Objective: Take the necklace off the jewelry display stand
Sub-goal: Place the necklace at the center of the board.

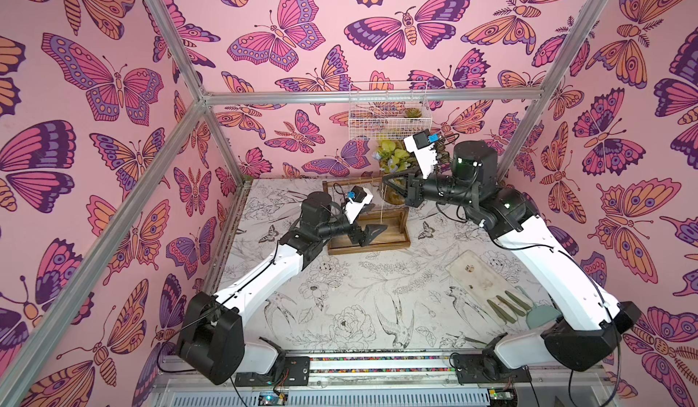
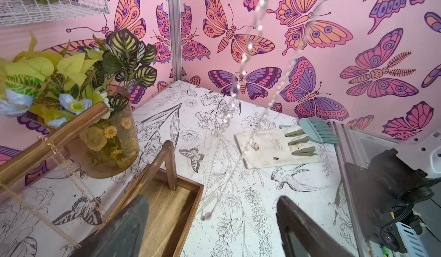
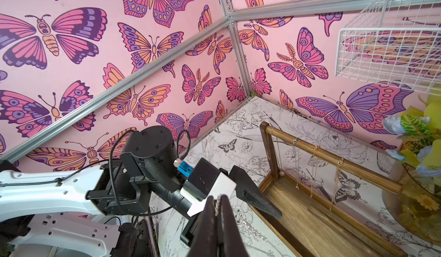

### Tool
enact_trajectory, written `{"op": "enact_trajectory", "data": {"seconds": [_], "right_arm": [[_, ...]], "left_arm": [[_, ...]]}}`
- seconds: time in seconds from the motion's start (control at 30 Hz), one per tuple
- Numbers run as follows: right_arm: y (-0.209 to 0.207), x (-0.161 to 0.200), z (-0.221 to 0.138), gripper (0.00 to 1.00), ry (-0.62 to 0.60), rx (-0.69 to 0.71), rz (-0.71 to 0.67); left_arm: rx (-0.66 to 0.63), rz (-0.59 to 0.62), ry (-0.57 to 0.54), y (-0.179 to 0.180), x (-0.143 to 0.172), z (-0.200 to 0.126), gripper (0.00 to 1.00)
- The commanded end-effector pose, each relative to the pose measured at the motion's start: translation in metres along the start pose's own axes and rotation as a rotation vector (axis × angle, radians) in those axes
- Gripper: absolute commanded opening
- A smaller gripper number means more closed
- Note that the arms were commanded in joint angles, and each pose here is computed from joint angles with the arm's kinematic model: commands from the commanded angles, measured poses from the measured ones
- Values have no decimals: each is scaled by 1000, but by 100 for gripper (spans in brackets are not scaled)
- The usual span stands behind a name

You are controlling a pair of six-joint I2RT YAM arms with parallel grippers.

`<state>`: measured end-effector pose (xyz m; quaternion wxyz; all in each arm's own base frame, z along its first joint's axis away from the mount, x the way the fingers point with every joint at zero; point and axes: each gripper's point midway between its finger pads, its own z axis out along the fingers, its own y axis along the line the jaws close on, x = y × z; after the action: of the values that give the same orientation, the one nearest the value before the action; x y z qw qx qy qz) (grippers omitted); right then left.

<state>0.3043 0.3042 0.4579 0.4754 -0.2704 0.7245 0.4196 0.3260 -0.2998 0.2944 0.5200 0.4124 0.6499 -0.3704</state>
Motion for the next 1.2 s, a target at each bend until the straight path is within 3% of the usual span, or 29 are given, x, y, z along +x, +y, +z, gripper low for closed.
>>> {"op": "enact_trajectory", "data": {"seconds": [0.0,0.23,0.37,0.5,1.17], "right_arm": [[12,-14,-3,0,-33,-29,-13],[12,-18,-5,0,-47,-29,-13],[13,-21,-7,0,-57,-25,-13],[14,-23,-9,0,-62,-25,-11],[14,-32,-16,0,-96,1,-22]], "left_arm": [[34,16,-22,-4,-7,5,85],[61,18,-25,-11,-9,11,78],[66,4,-23,-17,-7,12,61],[53,-2,-28,-21,-5,9,51],[67,3,-28,-32,-4,7,31]]}}
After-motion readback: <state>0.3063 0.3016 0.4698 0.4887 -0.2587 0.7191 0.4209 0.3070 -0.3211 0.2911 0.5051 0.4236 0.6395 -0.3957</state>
